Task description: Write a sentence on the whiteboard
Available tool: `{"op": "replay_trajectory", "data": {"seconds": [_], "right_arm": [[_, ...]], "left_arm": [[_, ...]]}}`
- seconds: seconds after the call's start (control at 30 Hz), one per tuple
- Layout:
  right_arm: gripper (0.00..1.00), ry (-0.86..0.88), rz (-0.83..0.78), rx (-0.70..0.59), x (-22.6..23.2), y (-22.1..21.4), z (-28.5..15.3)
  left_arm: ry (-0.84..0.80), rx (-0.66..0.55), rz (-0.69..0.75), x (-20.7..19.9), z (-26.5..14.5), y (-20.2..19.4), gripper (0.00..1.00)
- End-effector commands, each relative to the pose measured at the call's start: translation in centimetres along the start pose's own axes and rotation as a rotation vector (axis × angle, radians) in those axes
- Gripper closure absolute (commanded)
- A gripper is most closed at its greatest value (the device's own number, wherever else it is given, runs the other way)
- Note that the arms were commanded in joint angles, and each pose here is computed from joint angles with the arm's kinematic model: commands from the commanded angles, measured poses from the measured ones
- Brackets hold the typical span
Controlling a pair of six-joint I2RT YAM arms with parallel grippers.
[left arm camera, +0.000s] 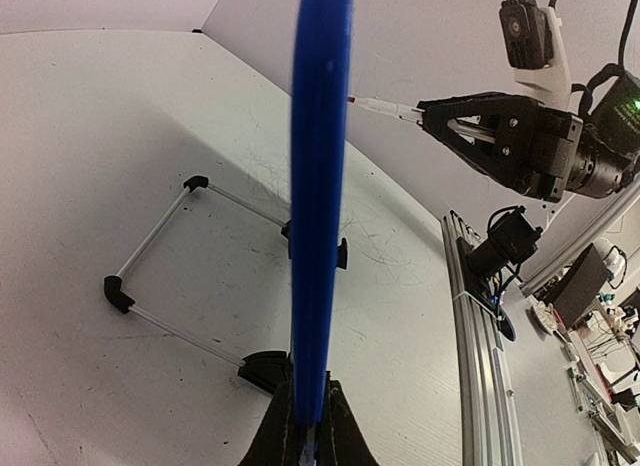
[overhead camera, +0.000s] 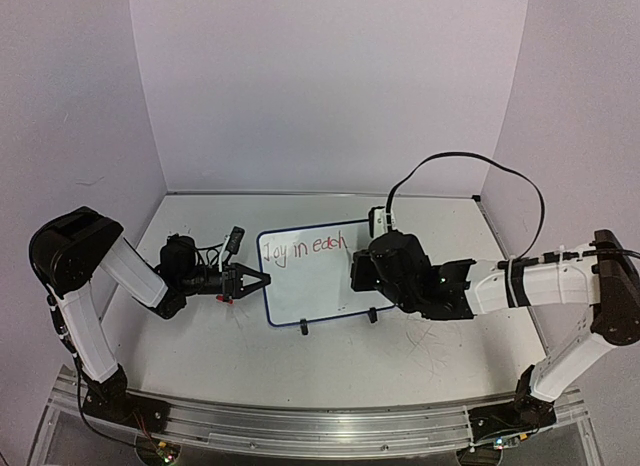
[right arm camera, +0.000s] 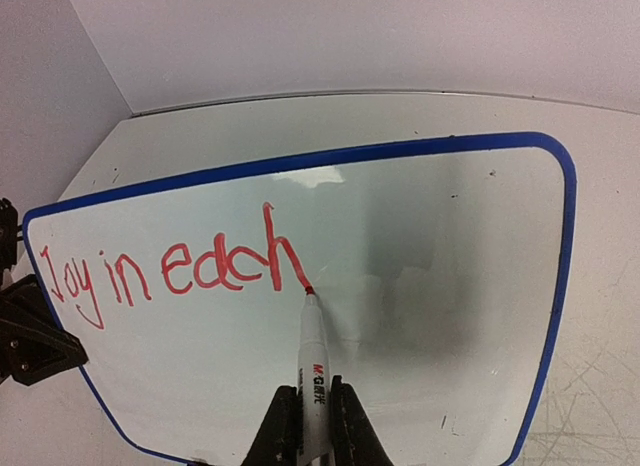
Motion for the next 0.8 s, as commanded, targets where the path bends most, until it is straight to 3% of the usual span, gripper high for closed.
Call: {"op": "replay_trajectory", "data": {"seconds": [0.0,0.2,0.47,0.77], "right_arm": [[1.0,0.017,-0.004,-0.055,0.4,2.5,-0.8],[1.0,0.14,0.053,-0.169,1.3,6.4,-3.9],[1.0,0.066,0.027,-0.168,-3.1,4.2,-6.5],[1.0,0.058,-0.03,-0.174,-2.0,5.6,-6.0]], "left_arm": [[0.02,-0.004,0.006,0.1,-0.2,0.5,1.0],[0.022,-0.004,0.006,0.2,-0.2,0.5,1.0],[0.024,-0.005,0.01,0.2,-0.2,0.6,1.0],[0.034,0.002,0.005,0.7,-0.1,0.3,1.0]]}}
Point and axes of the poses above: each gripper's point midway between its finger pads, its own z axis out along the fingers, its own x axis along the line the jaws close on, y = z × x, the point moved 2 cm from there along -z, back along the fingers, and after that the axes turned 4 degrees about -z, right-handed, at the moved point
